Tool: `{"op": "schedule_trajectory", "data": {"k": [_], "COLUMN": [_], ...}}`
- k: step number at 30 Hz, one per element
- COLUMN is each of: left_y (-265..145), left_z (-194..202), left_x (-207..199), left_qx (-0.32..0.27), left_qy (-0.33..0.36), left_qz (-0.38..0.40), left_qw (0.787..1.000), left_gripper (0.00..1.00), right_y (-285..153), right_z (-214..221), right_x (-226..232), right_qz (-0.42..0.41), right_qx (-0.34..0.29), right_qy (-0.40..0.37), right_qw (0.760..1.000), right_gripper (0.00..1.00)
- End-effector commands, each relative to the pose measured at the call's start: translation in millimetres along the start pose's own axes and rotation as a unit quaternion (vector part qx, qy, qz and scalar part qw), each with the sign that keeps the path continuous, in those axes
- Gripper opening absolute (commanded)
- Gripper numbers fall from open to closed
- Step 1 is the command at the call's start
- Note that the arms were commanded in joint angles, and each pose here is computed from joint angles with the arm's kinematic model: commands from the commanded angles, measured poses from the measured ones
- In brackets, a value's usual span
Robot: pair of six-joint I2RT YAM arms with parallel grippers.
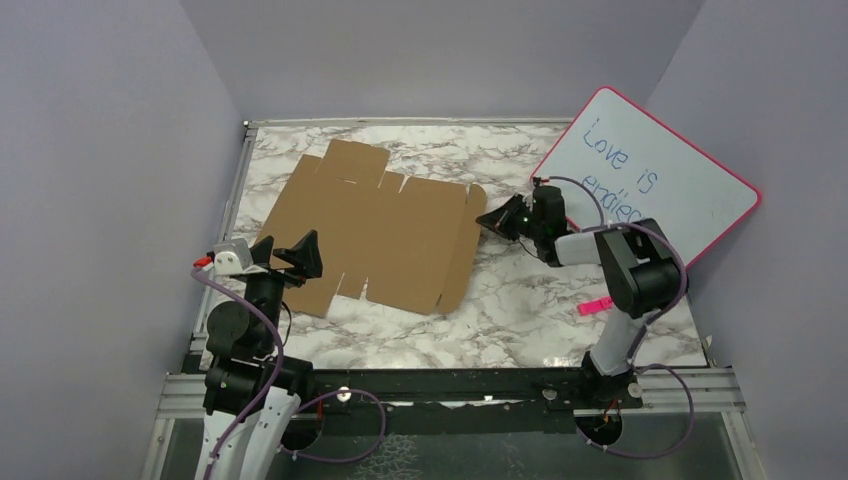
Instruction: Fold the paper box
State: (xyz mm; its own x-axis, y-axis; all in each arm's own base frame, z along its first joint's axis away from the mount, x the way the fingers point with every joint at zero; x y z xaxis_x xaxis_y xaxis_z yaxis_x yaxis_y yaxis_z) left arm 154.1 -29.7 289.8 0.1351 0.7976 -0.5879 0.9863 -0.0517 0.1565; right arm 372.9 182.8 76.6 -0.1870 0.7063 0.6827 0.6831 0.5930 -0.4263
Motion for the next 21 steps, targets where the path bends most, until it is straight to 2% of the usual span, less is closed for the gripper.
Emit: {"op": "schedule_trajectory", "data": {"k": [1, 11, 15, 17, 21], "left_y": [2, 7, 10, 12, 17], "left_z": [3, 13, 22, 28, 42], "left_x": [-3, -1, 7, 13, 21], "left_qx": [0.006, 0.027, 0.042, 0.048, 0.067], "left_qy": [0.000, -0.019, -0.039, -0.050, -0.079], "left_qz": [0.011, -0.003, -0.043, -0.065, -0.102], "left_qw": [1.000, 0.999, 0.997, 0.995, 0.989], "left_gripper": [0.99, 0.99, 0.99, 0.99, 0.99], "right_y": [-42, -129, -147, -153, -163], "right_z": [-6, 56, 78, 88, 105], "right_x": [7, -2, -3, -3, -6], "right_qz": [0.041, 0.074, 0.074, 0.071, 0.082], "right_qx": [-0.075, -0.099, -0.079, -0.060, -0.017], "right_qy": [0.014, 0.120, 0.134, 0.127, 0.097], "right_qw": [0.996, 0.985, 0.985, 0.988, 0.992], "right_gripper": [0.01, 0.01, 0.02, 0.06, 0.22]}}
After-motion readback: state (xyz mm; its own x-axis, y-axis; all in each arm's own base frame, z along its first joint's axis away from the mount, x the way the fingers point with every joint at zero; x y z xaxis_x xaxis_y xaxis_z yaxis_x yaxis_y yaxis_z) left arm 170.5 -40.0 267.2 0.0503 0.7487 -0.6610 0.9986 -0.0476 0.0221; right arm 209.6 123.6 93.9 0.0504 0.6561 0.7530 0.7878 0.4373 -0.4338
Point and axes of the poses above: each gripper's point midway between its finger pads, its own y axis out along the fingers, its own x axis along the line the jaws close on, z = x × y, the point moved 6 cm from there along -y, back along the fingers, and after that the axes turned 15 degrees about -y, right-handed, at the moved point
